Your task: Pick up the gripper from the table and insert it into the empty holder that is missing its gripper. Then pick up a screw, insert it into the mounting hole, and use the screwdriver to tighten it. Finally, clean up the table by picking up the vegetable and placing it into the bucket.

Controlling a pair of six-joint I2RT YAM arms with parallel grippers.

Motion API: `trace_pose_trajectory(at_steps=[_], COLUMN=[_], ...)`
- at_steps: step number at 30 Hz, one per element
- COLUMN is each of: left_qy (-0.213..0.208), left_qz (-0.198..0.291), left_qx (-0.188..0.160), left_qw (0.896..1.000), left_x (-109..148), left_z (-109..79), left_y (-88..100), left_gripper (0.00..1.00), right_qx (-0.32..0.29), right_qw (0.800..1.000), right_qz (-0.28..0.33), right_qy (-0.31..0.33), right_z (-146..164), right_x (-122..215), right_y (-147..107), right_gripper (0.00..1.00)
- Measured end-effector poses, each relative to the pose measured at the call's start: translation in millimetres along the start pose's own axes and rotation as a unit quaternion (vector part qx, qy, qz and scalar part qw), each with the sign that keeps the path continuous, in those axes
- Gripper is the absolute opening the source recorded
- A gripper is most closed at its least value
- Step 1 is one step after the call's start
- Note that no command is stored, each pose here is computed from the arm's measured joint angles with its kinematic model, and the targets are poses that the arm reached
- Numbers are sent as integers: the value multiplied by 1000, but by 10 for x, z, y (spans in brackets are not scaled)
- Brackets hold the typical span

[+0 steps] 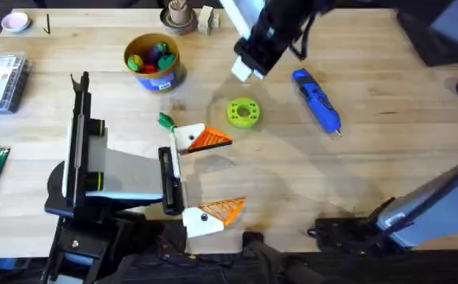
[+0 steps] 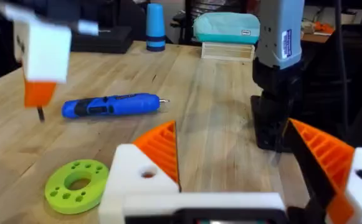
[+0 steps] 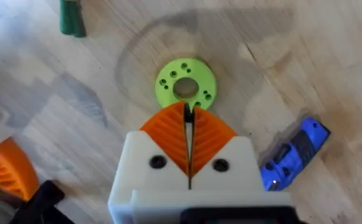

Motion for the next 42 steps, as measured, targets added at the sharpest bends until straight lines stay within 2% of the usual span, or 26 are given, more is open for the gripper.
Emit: trace_pose_trajectory(at_steps=[5, 11, 19, 27, 31, 37, 42], left_qy=[0, 0, 0, 0, 0, 0, 0], left_qz=[0, 0, 0, 0, 0, 0, 0], left_qx=[0, 0, 0, 0, 0, 0, 0], left_qw=[1000, 1000, 1000, 1000, 1000, 1000, 1000], left_x=[0, 0, 0, 0, 0, 0, 0], left_z=[0, 0, 0, 0, 0, 0, 0], left_y=[0, 0, 0, 0, 0, 0, 0], left_gripper=[993, 993, 993, 993, 993, 993, 993], right_qx=[11, 47, 69, 110, 131, 157, 168], right_qw=[999, 995, 996, 989, 985, 979, 975], right_qz=[-30, -85, -56, -51, -24, -1, -5], right_qy=[-10, -20, 17, 79, 109, 127, 144], right_z=[42, 327, 790, 1217, 1381, 1479, 1533], right_x=[556, 984, 1203, 1136, 1001, 837, 789], right_y=[181, 459, 380, 464, 454, 469, 507], right_gripper=[6, 6, 6, 6, 6, 6, 6])
Point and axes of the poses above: each hand's point on the last joint's axis, 136 mm out from that joint toward the fingers, its own x axis back along the fingers, its own z axis along the line the jaws close on, y = z × x, the point moved 3 cm from there along x, back along the fingers, and after that the axes turned 14 degrees about x, right-handed, at the moved point
